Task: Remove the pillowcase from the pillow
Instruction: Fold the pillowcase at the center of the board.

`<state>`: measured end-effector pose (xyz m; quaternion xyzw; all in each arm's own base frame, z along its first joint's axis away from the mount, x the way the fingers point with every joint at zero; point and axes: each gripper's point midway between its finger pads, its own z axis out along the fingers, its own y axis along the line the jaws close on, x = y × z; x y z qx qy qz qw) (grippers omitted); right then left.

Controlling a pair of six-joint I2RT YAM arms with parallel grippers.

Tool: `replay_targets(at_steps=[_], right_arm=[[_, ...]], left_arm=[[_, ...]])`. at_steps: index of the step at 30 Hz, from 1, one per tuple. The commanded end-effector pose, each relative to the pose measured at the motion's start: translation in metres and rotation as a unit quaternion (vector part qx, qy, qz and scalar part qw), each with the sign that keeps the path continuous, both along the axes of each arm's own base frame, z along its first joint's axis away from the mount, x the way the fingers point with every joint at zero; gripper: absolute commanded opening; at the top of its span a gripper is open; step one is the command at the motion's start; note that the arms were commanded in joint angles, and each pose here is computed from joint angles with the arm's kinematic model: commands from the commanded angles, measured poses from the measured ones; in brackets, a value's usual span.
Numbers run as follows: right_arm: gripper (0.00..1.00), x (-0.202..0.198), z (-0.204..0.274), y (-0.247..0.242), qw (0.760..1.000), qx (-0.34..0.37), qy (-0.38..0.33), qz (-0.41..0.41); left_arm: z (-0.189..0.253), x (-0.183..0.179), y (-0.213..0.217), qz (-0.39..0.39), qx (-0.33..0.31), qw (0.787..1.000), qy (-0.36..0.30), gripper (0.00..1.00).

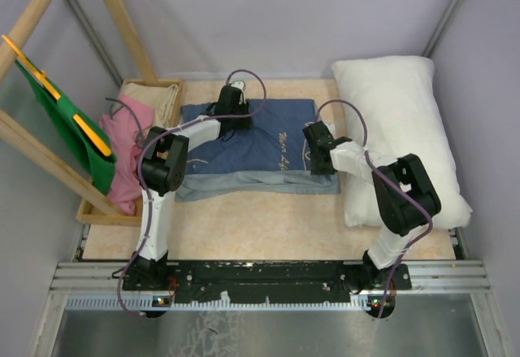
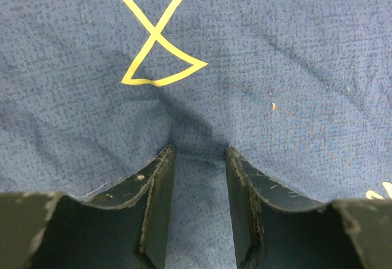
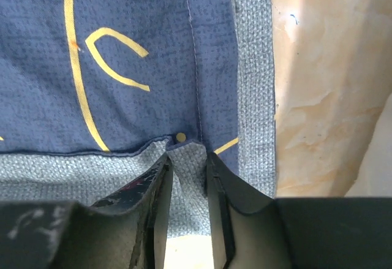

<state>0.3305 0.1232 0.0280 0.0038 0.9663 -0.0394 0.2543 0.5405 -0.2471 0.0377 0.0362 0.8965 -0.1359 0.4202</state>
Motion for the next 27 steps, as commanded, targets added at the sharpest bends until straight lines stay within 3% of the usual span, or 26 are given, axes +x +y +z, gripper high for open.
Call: replay_targets(at_steps=[1, 10, 15, 18, 22, 24, 27], right_arm=[[0.23, 0.007, 0.025, 0.001, 0.999, 0.017, -0.044, 0.0], [0.0, -0.036, 0.057, -0.032, 0.997, 0.009, -0.074, -0.026], [0.0, -0.063, 0.063, -0.043, 0.995, 0.023, -0.087, -0.031], [0.16, -0.077, 0.061, -0.05, 0.995, 0.022, -0.087, -0.032], [0.57, -0.072, 0.075, -0.043, 0.99, 0.052, -0.128, -0.019], [0.67, -0.056, 0.095, -0.037, 0.984, 0.066, -0.165, -0.02], [0.7, -0.022, 0.124, -0.019, 0.973, 0.089, -0.213, -0.019]], left_arm=[[-0.011, -0.013, 0.011, 0.0, 0.027, 0.999, 0.027, 0.45], [-0.012, -0.007, 0.021, 0.01, 0.056, 0.998, 0.021, 0.45], [-0.011, -0.003, 0.028, 0.016, 0.068, 0.997, 0.019, 0.45], [-0.008, -0.002, 0.03, 0.018, 0.07, 0.997, 0.016, 0.45], [0.004, -0.002, 0.031, 0.017, 0.071, 0.997, 0.007, 0.46], [0.013, -0.003, 0.031, 0.015, 0.069, 0.998, 0.001, 0.46], [0.027, -0.004, 0.029, 0.011, 0.062, 0.998, -0.012, 0.47]])
